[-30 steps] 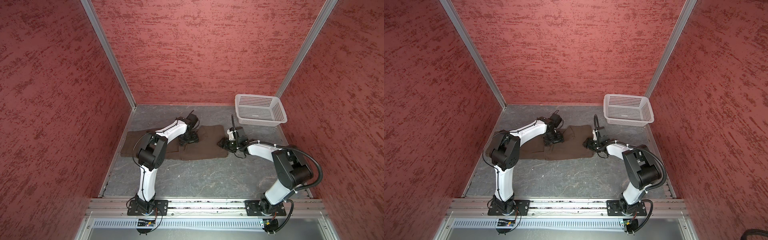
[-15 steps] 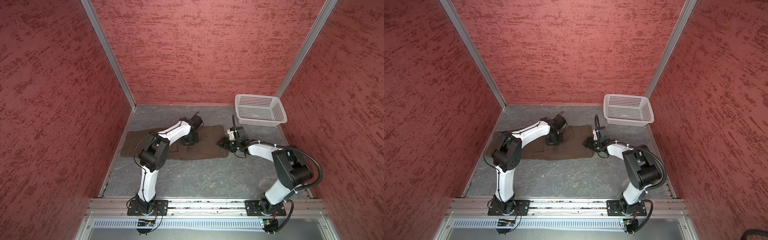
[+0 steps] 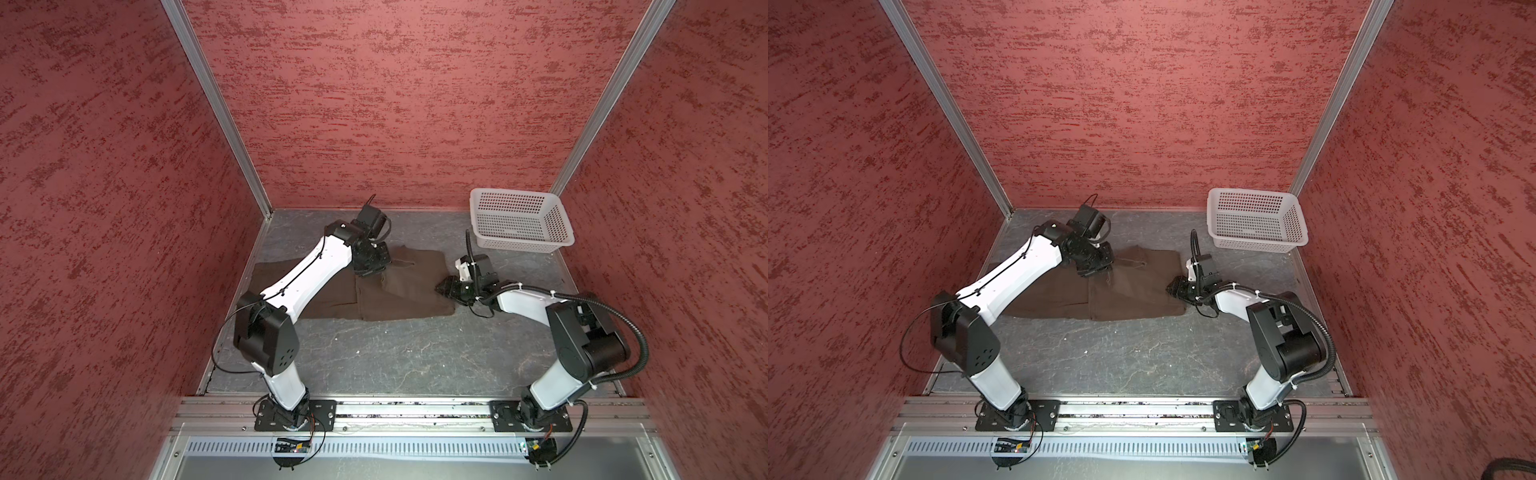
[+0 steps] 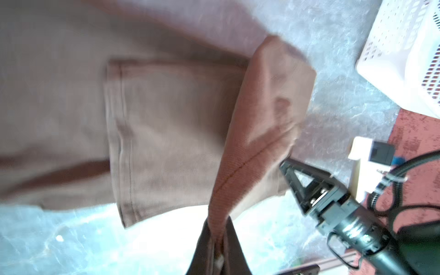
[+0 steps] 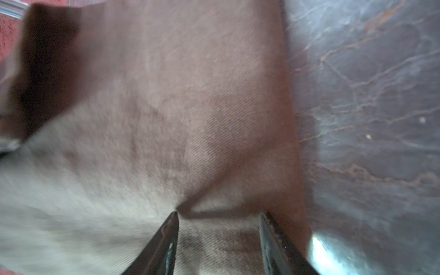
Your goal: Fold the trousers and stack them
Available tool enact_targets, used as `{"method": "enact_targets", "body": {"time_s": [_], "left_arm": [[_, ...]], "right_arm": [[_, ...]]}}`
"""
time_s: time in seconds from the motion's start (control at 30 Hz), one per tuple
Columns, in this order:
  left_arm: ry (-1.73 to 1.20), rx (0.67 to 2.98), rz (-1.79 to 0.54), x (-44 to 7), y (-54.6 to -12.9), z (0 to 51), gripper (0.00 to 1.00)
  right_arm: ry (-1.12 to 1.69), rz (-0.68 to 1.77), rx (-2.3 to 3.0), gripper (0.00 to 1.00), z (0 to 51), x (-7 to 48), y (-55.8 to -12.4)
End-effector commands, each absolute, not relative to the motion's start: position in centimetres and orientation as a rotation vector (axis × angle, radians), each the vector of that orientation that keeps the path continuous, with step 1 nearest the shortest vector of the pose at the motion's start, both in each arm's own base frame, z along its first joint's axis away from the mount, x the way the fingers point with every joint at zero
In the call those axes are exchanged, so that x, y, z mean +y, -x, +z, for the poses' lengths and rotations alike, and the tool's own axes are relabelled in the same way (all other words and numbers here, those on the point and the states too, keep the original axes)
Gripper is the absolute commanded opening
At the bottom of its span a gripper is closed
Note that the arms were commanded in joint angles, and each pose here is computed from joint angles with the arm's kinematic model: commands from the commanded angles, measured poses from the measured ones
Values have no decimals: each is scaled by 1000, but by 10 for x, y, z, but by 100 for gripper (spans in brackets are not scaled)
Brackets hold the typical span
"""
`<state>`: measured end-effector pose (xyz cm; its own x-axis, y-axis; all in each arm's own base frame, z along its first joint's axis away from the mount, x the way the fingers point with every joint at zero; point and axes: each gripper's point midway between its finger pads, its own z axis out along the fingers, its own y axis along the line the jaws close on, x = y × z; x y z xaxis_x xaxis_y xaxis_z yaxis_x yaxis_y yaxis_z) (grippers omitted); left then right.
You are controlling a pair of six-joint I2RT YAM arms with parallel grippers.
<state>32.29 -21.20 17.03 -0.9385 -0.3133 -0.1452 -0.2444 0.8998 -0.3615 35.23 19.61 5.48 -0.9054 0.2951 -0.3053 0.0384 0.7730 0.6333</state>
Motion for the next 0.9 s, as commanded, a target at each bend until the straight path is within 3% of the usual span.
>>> {"method": "enact_targets", "body": {"time_s": [0.0,0.07,0.1,0.17,0.2,0.43,0.57,0.7,0.87], "left_arm": [[611,2998,-446,-199,-281,118,10],[681,3042,-375,-184,-265,89,15],[713,3057,-336,-175,-260,75,24],[777,3080,-288,-162,-255,56,57],[804,3079,-290,-157,-257,52,62],[678,2933,-326,-153,-309,114,69],[458,2863,-353,-191,-339,144,74],[324,2933,-379,-237,-354,122,75],[167,2993,-186,-265,-363,97,81]], "right_arm": [[-192,886,2539,56,71,195,-361],[-199,866,2535,57,71,191,-361],[-206,862,2534,58,70,190,-360],[-209,865,2538,58,69,190,-359],[-203,864,2544,58,69,190,-359],[-211,808,2535,59,72,181,-358],[-214,850,2553,58,66,187,-357],[-196,842,2557,55,69,187,-359],[-238,834,2524,56,74,180,-353]]}}
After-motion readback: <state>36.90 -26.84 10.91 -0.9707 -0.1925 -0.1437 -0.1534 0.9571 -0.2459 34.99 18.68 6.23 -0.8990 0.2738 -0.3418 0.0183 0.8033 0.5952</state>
